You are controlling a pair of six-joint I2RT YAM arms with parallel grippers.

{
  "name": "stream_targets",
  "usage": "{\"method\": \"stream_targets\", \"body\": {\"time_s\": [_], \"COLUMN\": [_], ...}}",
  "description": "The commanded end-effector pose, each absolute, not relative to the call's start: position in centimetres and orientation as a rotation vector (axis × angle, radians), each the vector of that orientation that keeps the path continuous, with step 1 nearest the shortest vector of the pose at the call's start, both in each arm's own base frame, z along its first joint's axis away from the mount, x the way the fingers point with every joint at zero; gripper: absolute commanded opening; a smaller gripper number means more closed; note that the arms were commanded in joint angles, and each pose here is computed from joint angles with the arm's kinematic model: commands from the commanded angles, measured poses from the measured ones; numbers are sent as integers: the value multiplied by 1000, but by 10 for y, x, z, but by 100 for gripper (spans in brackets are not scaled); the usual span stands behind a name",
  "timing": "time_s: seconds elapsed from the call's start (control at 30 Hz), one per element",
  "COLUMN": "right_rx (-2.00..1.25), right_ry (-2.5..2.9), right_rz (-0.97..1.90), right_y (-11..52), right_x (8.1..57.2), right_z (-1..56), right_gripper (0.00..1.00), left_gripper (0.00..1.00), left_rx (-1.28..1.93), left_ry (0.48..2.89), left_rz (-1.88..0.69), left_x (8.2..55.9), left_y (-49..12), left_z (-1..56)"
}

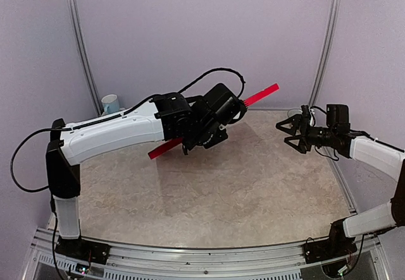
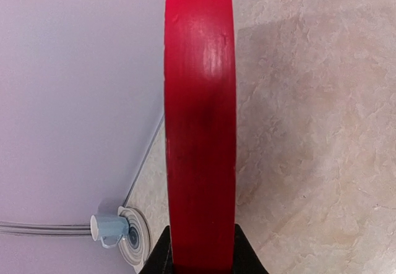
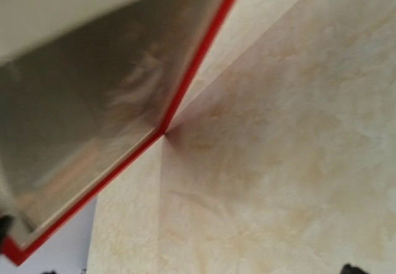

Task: Put the photo into the frame
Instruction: Turn over the photo frame.

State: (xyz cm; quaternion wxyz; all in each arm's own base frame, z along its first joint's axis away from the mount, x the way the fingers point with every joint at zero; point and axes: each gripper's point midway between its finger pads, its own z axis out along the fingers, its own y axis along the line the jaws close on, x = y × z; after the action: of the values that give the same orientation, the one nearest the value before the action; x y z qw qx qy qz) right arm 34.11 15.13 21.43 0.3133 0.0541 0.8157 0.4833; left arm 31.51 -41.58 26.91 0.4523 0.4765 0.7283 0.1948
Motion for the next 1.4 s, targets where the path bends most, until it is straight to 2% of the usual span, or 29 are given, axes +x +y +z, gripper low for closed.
{"method": "stream_targets", "body": {"time_s": [0.0, 0.5, 0.9, 1.37], "right_rx": [161, 140, 158, 170], "right_ry": [2163, 2149, 2150, 2153], "right_rz": [1188, 1129, 1131, 1132], "right_y": [139, 135, 134, 134], "right_x": [350, 364, 369, 368], "right_z": [207, 203, 195, 192], "right_gripper": [99, 99, 99, 99], "left_gripper": [9, 7, 5, 5], "left_rx": [857, 455, 181, -61], "left_ry": [1773, 1801, 1743, 1740], "left_rz": [306, -147, -187, -527], "left_x": [327, 341, 352, 370], "left_y": [-418, -387, -347, -286], "left_z": [346, 424, 464, 482]}}
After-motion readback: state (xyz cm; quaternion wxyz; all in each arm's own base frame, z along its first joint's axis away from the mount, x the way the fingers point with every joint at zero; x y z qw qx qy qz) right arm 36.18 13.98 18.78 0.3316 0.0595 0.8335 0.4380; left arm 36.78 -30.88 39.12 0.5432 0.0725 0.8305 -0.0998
